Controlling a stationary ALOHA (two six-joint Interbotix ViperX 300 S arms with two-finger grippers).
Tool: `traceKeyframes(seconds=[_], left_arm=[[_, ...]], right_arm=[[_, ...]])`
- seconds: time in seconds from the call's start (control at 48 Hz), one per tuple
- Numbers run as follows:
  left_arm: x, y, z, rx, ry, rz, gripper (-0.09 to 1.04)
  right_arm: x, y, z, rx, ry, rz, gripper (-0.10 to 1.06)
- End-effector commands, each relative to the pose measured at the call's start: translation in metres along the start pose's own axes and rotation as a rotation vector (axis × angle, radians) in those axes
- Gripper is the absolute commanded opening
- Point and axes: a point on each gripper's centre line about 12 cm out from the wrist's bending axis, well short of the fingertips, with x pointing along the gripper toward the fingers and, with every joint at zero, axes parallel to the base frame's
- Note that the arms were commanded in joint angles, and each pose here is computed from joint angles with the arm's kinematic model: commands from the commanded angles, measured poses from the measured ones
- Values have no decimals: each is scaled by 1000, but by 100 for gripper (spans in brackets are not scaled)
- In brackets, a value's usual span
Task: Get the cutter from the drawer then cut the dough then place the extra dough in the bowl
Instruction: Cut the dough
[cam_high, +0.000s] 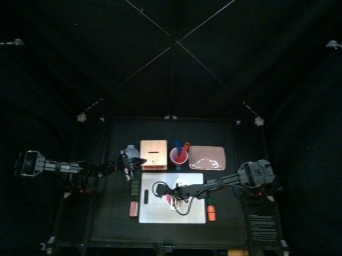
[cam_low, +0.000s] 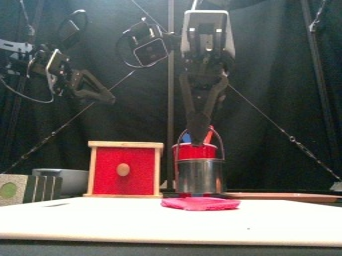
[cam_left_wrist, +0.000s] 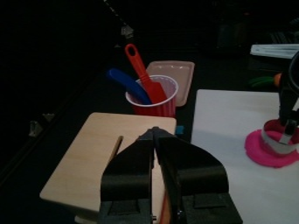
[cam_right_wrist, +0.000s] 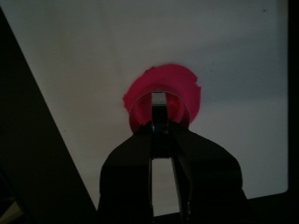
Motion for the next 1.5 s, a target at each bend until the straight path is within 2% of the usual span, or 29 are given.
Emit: traceKeyframes(seconds=[0.021, 0.271, 0.708, 1.021, 1.146, 1.333, 1.417, 1.5], left_arm=[[1, 1, 4, -4, -14, 8, 45], [-1, 2, -2, -18, 3, 15, 45], [-1, 3, -4, -22, 10, 19, 45], [-1, 3, -3, -27, 9, 23, 45], [-1, 3, -5, -26, 13, 22, 45], [-1, 3, -4, -29, 10, 21, 45], [-1, 2, -3, -29, 9, 19, 45], [-1, 2, -3, -33, 8, 20, 45]], right_arm=[[-14, -2, 10, 5, -45, 10, 43], [-13, -7, 13, 7, -54, -4, 43], [-12, -4, 14, 22, -49, 17, 43], [3, -11, 12, 18, -25, -17, 46], [1, -11, 12, 18, -28, -16, 57], [-5, -12, 13, 22, -47, -12, 88], [-9, -11, 16, 19, -61, -12, 98], [-14, -10, 18, 13, -75, -12, 102]])
